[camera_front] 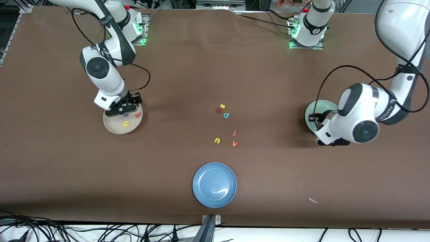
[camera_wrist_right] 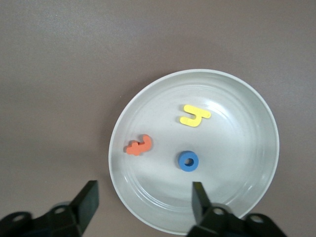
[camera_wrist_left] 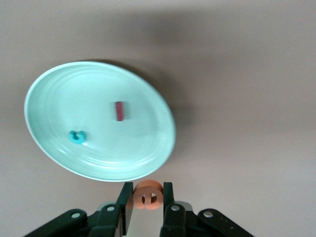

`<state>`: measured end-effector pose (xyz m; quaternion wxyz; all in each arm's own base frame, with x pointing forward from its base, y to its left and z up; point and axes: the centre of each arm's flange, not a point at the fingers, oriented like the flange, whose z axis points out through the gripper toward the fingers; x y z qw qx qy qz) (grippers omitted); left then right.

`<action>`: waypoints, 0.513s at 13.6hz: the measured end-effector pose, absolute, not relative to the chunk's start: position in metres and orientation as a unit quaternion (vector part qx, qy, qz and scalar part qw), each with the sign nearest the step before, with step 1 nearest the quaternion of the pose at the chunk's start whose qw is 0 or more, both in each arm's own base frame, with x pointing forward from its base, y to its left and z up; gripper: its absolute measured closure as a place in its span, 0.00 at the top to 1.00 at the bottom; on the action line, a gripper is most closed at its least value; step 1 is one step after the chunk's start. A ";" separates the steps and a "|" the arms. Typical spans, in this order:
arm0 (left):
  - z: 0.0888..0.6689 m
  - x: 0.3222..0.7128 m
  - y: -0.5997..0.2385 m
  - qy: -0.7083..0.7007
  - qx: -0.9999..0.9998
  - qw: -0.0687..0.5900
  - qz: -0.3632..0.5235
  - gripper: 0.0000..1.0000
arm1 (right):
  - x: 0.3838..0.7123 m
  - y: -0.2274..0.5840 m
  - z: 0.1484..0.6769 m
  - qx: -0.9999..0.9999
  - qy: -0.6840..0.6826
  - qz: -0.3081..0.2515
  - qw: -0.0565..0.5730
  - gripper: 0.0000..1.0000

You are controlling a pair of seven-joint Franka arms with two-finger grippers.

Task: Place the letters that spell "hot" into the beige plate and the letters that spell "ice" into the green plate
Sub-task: 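Release the e onto the green plate while the right gripper releases the 4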

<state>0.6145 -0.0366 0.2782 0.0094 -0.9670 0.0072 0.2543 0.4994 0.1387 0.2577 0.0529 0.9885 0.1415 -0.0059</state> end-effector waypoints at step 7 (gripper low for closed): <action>0.214 0.582 0.012 0.034 -0.964 -0.003 0.262 0.33 | 0.542 0.138 0.336 0.994 0.087 -0.033 0.047 1.00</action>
